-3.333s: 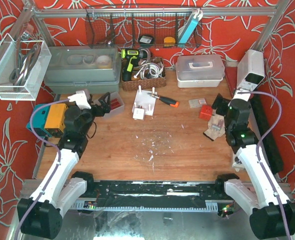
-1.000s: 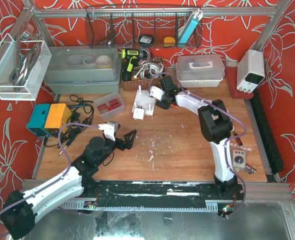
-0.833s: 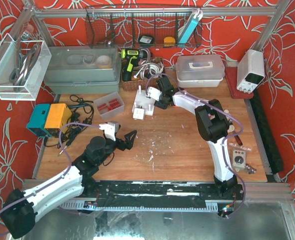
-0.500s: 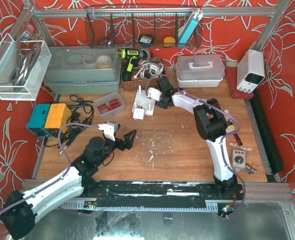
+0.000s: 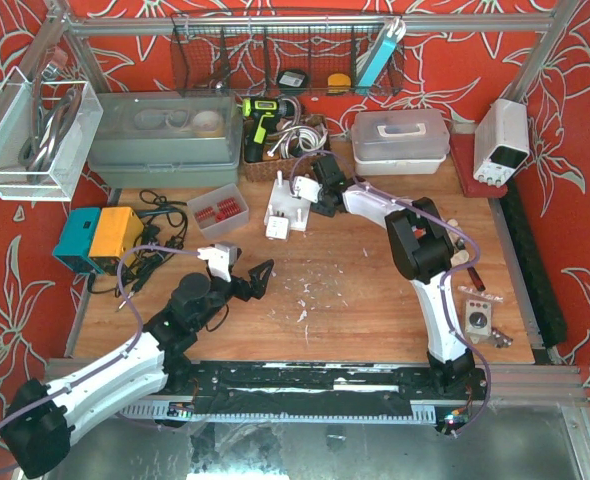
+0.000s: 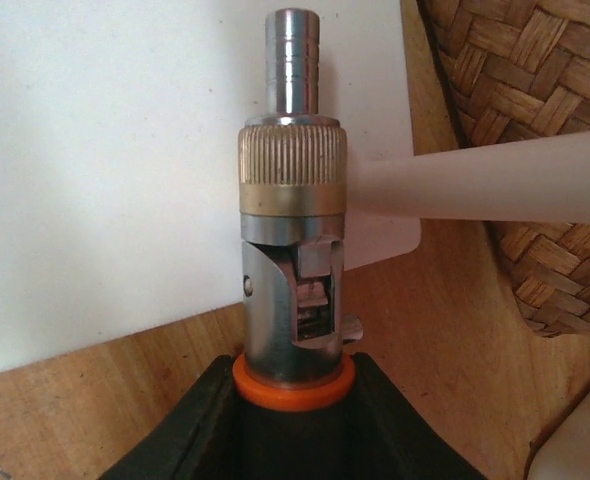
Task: Install the large spring
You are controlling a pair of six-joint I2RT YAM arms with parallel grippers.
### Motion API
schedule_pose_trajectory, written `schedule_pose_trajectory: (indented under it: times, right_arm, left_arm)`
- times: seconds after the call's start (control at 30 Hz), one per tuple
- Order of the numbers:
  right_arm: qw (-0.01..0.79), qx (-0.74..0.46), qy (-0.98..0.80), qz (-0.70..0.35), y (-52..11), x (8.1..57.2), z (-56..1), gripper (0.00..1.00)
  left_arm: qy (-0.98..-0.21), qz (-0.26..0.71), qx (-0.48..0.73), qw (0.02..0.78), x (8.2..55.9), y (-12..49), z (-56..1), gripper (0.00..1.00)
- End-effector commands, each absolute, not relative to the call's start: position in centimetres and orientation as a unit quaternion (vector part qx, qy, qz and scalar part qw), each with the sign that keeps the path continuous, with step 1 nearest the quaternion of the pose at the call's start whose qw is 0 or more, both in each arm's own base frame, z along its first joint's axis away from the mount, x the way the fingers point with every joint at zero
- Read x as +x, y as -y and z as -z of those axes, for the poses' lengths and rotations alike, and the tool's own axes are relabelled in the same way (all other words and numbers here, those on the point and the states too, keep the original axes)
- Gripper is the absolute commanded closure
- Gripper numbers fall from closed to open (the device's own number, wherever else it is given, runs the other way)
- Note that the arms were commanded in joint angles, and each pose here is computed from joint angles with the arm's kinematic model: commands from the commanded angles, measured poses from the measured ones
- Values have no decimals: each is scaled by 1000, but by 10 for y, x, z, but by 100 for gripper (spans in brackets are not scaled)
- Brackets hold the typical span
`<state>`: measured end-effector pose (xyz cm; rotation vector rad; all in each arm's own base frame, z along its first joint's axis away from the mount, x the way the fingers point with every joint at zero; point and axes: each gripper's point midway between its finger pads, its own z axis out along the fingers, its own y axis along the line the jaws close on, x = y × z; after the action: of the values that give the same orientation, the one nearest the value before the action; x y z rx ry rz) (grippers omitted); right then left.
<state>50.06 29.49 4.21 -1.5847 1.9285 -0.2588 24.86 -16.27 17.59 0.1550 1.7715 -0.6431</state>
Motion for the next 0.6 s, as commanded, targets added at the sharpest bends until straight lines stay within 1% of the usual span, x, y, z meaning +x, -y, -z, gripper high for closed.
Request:
schedule_pose_trajectory:
  times: [0.0,0.03,0.27,0.43,0.57]
  right_arm:
    - [344,-595,-719,104,-301,499,-77,98]
    - [348,-592,-720,103,-301,498,-82,100]
    - [370,-542,-747,106,-286,483,-119,100]
    - [364,-472,-794,116,-256,464,-134,100]
    - [356,-390,-843,107,-231,441,-140,100]
  left_arm:
    - [-747,273,63,602,250,161,-186,0]
    - [-748,271,62,603,250,160,-185,0]
    - [-752,263,58,601,253,158,-182,0]
    - [-752,265,56,602,252,158,-182,0]
    - [-749,268,56,603,251,158,-184,0]
